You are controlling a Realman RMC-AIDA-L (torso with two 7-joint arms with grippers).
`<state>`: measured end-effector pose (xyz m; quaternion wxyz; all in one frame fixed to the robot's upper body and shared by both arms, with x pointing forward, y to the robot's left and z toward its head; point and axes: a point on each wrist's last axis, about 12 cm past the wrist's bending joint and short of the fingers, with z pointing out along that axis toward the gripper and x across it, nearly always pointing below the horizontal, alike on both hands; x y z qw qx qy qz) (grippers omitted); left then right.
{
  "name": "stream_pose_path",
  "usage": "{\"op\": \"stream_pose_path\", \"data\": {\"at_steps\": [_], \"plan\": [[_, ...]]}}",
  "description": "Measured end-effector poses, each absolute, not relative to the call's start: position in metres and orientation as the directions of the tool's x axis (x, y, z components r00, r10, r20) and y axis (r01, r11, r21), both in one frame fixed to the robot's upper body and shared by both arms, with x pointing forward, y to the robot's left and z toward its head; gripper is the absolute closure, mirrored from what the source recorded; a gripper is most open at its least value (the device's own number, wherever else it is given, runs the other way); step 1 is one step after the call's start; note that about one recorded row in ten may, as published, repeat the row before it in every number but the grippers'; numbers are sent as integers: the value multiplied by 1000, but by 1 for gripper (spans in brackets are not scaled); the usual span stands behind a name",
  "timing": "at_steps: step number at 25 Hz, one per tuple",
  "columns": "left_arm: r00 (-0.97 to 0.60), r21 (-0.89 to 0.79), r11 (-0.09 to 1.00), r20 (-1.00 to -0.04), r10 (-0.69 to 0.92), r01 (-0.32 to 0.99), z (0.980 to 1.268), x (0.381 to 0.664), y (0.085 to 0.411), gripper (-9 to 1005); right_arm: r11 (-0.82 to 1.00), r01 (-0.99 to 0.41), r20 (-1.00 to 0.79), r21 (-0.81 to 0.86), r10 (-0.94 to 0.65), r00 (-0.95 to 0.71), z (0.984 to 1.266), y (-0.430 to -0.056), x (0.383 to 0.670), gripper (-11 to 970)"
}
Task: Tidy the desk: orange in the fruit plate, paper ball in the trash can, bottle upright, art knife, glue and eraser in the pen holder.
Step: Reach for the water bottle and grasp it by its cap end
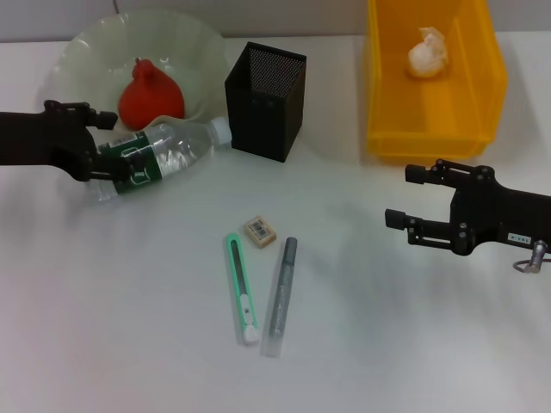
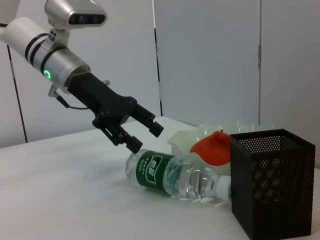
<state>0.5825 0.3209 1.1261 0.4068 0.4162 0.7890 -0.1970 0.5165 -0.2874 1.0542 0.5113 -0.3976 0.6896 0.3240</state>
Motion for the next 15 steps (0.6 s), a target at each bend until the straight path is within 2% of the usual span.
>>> {"op": "stream_pose_path", "data": {"at_steps": [9,15], "plan": [[-332,95,563,-724,605,821,1117,594,306,153,474,-880,-963,40,-216,-161,1054,-287,517,217],[-332,107,561,-709,621,821,1113,595,303,153,475,-879,-963,41,-217,-162,1054,-287,516,217]]}}
